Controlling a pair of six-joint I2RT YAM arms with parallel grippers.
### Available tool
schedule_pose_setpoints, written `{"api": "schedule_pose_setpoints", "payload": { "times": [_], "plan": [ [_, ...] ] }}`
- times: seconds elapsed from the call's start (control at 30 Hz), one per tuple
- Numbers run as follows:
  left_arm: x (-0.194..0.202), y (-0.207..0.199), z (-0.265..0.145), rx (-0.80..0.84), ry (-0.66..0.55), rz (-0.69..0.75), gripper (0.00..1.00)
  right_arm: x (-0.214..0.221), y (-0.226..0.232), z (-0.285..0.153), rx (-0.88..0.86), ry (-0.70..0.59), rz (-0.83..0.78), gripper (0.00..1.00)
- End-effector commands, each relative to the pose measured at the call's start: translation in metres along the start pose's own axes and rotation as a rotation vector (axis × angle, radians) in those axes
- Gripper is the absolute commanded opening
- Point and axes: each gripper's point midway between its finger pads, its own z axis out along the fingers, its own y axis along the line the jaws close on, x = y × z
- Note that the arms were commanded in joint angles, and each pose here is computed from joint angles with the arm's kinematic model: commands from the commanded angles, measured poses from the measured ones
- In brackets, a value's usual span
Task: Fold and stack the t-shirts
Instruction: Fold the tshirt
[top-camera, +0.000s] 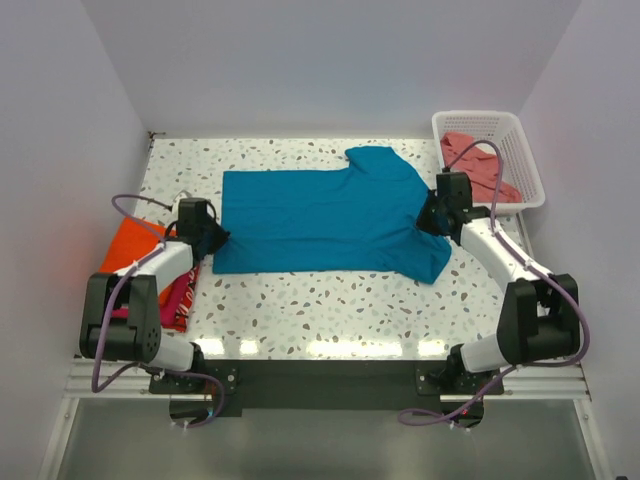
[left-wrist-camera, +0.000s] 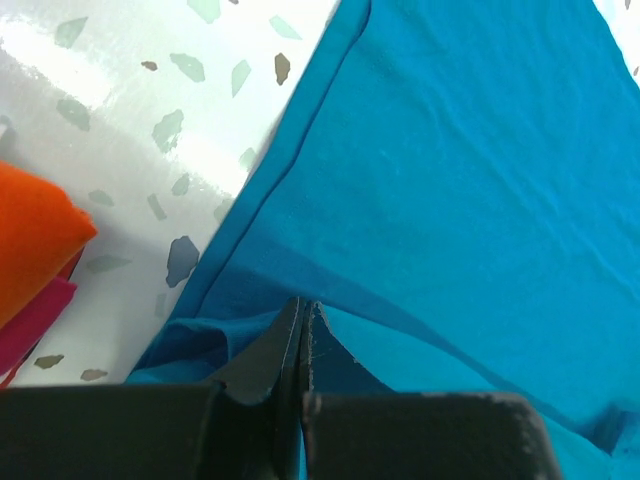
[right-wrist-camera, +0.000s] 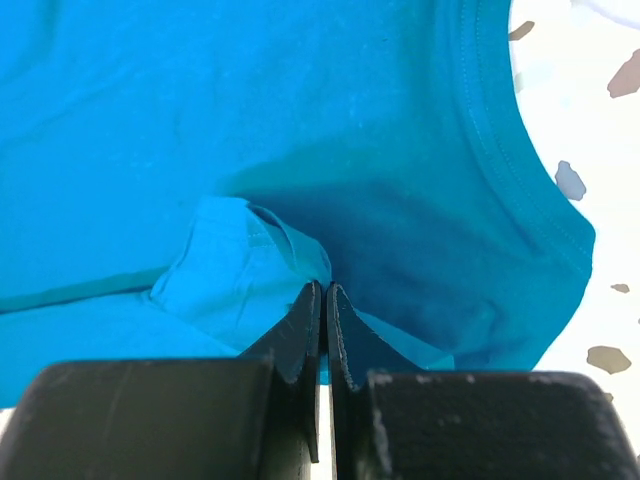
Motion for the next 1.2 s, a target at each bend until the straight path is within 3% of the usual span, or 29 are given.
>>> {"api": "schedule_pose_setpoints", "payload": {
  "times": [0.0,0.4,0.5,0.53,0.6,0.63,0.67,0.7,0.73,0.83,0.93,1.17],
  "plan": [
    [-0.028,-0.026,0.002,0.057,-0.087,-0.011,0.02,-0.032,0.007,0.002,0.003,-0.093,-0.016,0.0],
    [-0.031,-0.033,0.017,0.047,-0.065,0.003,0.08,-0.051,0.004,0.014,0.067,-0.107,-0.046,0.0],
    [-0.033,-0.034,0.018,0.042,-0.066,0.003,0.14,-0.054,0.003,0.021,0.086,-0.103,-0.053,0.0],
    [-0.034,-0.036,0.018,0.046,-0.07,0.002,0.2,-0.055,0.003,0.023,0.089,-0.104,-0.054,0.0],
    [-0.037,-0.038,0.017,0.049,-0.074,0.004,0.31,-0.059,0.004,0.03,0.098,-0.091,-0.065,0.11],
    [-0.039,-0.041,0.015,0.057,-0.076,0.008,0.42,-0.06,0.004,0.032,0.103,-0.083,-0.071,0.17],
    [-0.041,-0.044,0.013,0.066,-0.08,0.007,0.48,-0.068,0.01,0.033,0.098,-0.088,-0.082,0.25],
    [-0.046,-0.049,0.008,0.083,-0.095,0.01,0.53,-0.062,0.006,0.039,0.116,-0.053,-0.092,0.4],
    [-0.045,-0.045,0.004,0.065,-0.087,0.017,0.59,-0.062,0.006,0.04,0.121,-0.039,-0.098,0.47],
    [-0.049,-0.038,-0.01,0.029,-0.109,0.023,0.62,-0.065,0.005,0.035,0.133,-0.045,-0.097,0.69],
    [-0.039,-0.024,-0.026,-0.047,-0.129,0.031,0.65,-0.067,0.003,0.018,0.136,-0.072,-0.078,0.75],
    [0.005,0.023,-0.047,-0.16,-0.123,-0.002,0.63,-0.012,-0.013,-0.022,0.068,-0.065,0.007,0.76]
  ]
}}
